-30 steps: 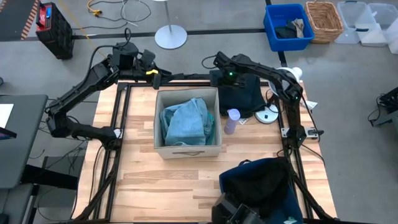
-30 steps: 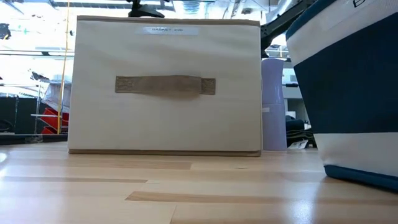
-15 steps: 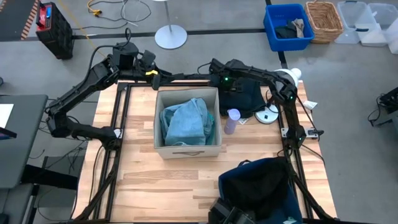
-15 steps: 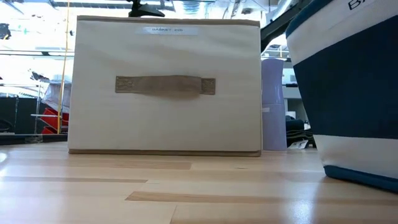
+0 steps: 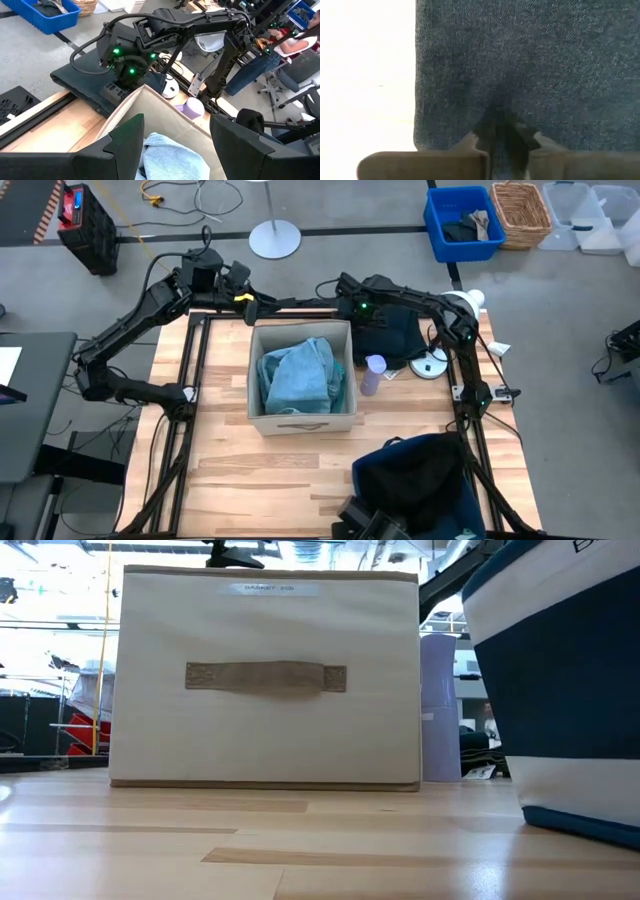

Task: Sort clothes
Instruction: Put the black pants into the blue laundry bin

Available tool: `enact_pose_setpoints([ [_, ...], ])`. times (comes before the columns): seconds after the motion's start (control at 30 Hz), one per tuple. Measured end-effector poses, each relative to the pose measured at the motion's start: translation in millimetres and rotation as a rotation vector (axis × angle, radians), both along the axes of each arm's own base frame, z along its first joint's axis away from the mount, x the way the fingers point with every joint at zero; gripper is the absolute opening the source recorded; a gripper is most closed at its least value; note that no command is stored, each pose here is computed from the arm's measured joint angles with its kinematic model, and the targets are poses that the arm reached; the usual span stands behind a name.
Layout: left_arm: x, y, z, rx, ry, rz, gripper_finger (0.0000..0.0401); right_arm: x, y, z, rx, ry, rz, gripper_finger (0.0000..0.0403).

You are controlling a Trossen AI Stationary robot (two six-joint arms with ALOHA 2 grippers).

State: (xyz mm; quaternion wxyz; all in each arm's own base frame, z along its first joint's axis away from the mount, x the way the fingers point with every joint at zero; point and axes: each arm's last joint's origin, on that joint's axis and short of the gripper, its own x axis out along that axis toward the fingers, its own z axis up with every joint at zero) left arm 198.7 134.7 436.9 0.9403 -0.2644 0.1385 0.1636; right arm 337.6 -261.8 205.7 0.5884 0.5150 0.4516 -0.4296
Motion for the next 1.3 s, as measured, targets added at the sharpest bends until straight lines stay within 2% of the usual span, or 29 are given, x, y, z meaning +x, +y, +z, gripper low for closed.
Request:
enact_pose_setpoints([
  [0.27, -0.1, 0.2, -0.1, 0.000, 0.001, 0.006, 0.0219, -1.0, -2.7, 12.0, -0.062, 0.034, 0.068, 0.0006],
  [0.63, 1.3, 2.1, -1.4, -0.032, 0.002, 0.048, 0.0219, 3.4, -7.9, 70.5, -0.210, 0.023, 0.156, 0.0004],
  [0.73, 5.8, 5.4, -3.6, -0.061, -0.003, 0.056, 0.0219, 7.5, -7.6, 89.6, -0.280, -0.010, 0.204, 0.0019],
  [0.9, 17.2, 15.8, -12.4, -0.115, 0.004, 0.077, 0.0219, 11.6, -6.2, 125.5, -0.434, -0.043, 0.262, 0.0073],
  [1.0, 27.7, 24.0, -19.1, -0.132, 0.005, 0.078, 0.0219, 9.0, -15.3, 140.3, -0.510, -0.096, 0.238, 0.0109],
  [1.13, 40.4, 32.8, -27.0, -0.154, 0.018, 0.058, 0.0219, 1.1, -30.1, 140.5, -0.470, -0.170, 0.169, 0.0146],
  [1.3, 51.0, 40.0, -31.6, -0.153, 0.002, 0.036, 0.0219, 18.1, -35.1, 122.3, -0.440, -0.223, 0.224, 0.0166],
])
